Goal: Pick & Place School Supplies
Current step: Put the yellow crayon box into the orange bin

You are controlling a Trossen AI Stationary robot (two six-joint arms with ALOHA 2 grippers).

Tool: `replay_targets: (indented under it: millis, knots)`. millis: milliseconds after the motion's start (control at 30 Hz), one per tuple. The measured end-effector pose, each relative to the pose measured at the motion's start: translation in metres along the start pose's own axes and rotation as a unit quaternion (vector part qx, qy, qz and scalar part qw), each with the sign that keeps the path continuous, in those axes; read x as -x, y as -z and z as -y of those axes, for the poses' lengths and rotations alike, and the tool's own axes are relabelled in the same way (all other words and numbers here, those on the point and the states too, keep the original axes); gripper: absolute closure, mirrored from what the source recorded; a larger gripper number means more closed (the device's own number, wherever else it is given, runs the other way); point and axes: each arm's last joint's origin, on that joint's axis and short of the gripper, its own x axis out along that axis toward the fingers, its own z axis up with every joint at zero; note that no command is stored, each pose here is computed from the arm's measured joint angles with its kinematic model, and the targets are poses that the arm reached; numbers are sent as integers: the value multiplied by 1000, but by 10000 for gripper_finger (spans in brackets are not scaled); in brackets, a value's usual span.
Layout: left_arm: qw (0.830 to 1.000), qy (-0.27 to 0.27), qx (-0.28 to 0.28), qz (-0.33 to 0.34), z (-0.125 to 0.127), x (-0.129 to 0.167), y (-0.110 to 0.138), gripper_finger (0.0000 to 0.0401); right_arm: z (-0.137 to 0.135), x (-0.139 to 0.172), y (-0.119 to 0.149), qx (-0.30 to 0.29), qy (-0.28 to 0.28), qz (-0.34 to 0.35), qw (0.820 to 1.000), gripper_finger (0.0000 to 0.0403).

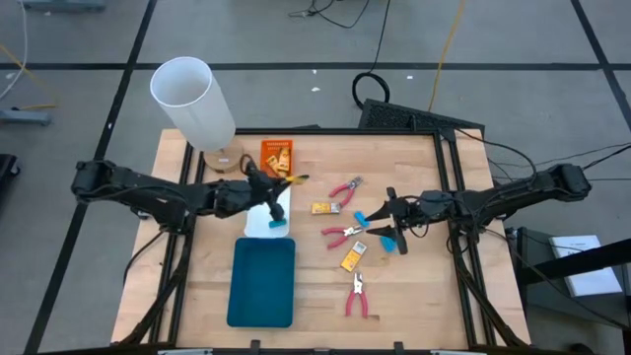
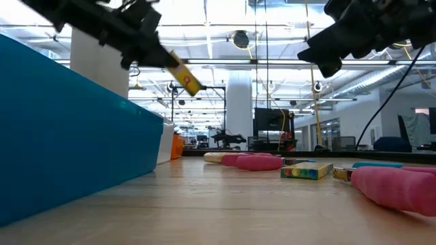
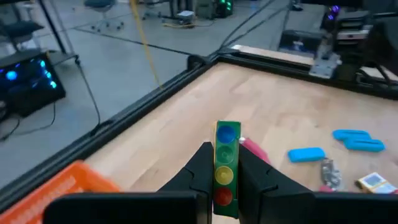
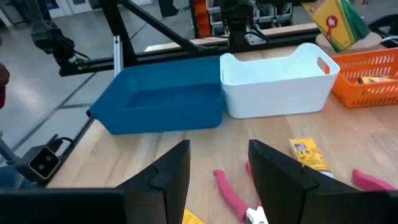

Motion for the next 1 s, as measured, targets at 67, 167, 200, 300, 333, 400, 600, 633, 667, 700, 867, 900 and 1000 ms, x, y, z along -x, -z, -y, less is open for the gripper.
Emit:
replay_targets:
  millis: [67, 167, 200, 300, 333, 400, 600, 633, 667, 700, 867, 900, 1000]
  knots:
    - [1000, -2, 14, 14, -5, 2, 8, 370, 0, 0, 0, 0, 1, -2, 1000, 250]
    - [999, -6, 31, 33, -13, 6, 16, 370, 0, 0, 1, 0, 1, -6, 1000, 250]
    - [999, -9, 33, 35, -15, 8, 18, 370, 0, 0, 2, 0, 1, -9, 1000, 251]
    - [999, -21, 34, 32, -20, 11, 26, 370, 0, 1, 3, 5, -1, -15, 1000, 253]
    - [999, -23, 36, 31, -22, 12, 27, 370, 0, 3, 4, 10, 0, -21, 1000, 254]
    - [999, -25, 37, 30, -24, 14, 30, 370, 0, 6, 4, 13, 1, -26, 1000, 255]
    - [998, -23, 40, 37, -28, 20, 31, 370, 2, 21, 16, 25, -3, 3, 1000, 256]
    - [998, -23, 41, 38, -28, 21, 32, 370, 3, 25, 19, 26, -5, 18, 1000, 257]
    - [998, -24, 42, 39, -28, 21, 32, 369, 4, 28, 22, 26, -8, 36, 999, 259]
    - [998, -23, 42, 39, -28, 21, 32, 369, 5, 32, 26, 28, -9, 58, 998, 260]
    - [998, -29, 44, 37, -31, 20, 33, 369, 14, 45, 45, 22, 25, 143, 989, 264]
    - [998, -33, 46, 35, -32, 19, 33, 370, 16, 46, 48, 21, 32, 148, 988, 264]
    - [997, -43, 56, 35, -36, 17, 33, 370, 19, 49, 54, 16, 48, 158, 986, 264]
